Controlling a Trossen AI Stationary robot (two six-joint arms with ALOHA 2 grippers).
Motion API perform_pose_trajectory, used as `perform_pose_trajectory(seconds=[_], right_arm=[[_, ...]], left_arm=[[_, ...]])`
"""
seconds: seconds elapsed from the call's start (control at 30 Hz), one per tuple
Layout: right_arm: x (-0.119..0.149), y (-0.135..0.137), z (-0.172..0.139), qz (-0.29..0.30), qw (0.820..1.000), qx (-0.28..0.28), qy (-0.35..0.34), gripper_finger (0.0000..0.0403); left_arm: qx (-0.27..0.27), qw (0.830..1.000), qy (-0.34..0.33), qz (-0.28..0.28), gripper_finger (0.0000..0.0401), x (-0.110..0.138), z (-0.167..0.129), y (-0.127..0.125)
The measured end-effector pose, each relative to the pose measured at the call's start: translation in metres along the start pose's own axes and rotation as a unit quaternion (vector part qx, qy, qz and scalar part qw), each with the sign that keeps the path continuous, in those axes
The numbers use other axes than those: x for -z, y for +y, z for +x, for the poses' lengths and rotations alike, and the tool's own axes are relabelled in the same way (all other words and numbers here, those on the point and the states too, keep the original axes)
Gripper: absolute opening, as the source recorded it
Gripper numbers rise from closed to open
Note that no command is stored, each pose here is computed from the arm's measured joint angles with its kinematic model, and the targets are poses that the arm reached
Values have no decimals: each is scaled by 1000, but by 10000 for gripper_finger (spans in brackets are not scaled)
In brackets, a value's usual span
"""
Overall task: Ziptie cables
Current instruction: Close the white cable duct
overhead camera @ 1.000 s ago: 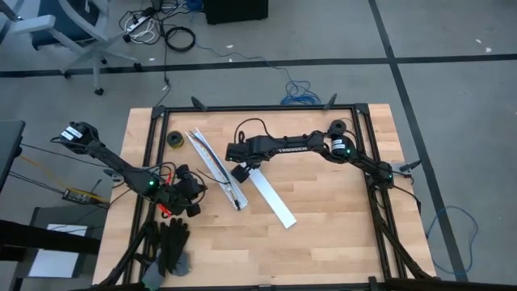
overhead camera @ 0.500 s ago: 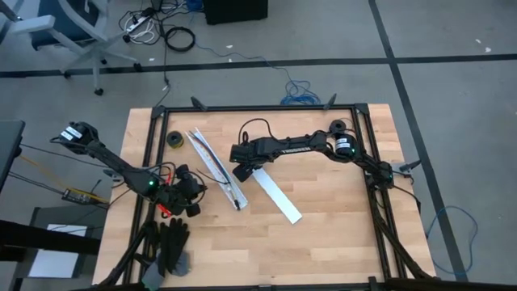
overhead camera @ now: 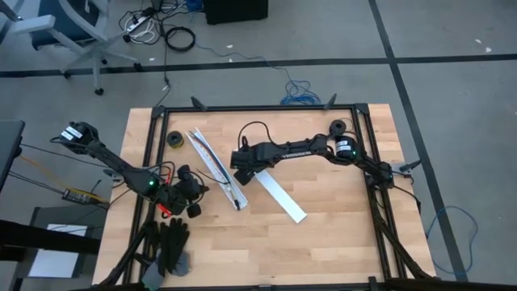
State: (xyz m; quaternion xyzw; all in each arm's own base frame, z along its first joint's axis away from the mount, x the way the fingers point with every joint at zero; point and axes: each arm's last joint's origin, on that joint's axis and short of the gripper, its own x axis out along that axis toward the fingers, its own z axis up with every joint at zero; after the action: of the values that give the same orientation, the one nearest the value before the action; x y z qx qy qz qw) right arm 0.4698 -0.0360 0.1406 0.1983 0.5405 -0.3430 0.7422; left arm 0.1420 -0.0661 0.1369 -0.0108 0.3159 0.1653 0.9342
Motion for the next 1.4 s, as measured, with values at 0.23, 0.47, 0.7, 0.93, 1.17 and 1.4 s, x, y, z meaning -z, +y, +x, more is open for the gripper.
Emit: perform_pose_trajectory(seconds=[0.23, 0.47, 0.7, 0.93, 1.17, 1.4], right_arm=[[10, 7, -14, -20, 1000, 9, -1, 200], [27, 20, -23, -34, 999, 29, -9, 202], [46, 32, -40, -43, 998, 46, -17, 200], [63, 43, -73, -36, 996, 49, -62, 201], [79, 51, -118, -27, 994, 9, -101, 204], [89, 60, -128, -31, 994, -21, -105, 204]], left_arm=[[-1, 1000, 1, 1, 0, 1, 4, -3], [19, 1000, 19, 4, 0, 7, 16, -14], [23, 1000, 10, 6, 0, 11, 32, -26], [19, 1000, -11, 4, 0, 9, 48, -29], [2, 999, -32, 2, 0, -1, 57, -23], [-15, 998, -53, -3, 0, -12, 66, -15]])
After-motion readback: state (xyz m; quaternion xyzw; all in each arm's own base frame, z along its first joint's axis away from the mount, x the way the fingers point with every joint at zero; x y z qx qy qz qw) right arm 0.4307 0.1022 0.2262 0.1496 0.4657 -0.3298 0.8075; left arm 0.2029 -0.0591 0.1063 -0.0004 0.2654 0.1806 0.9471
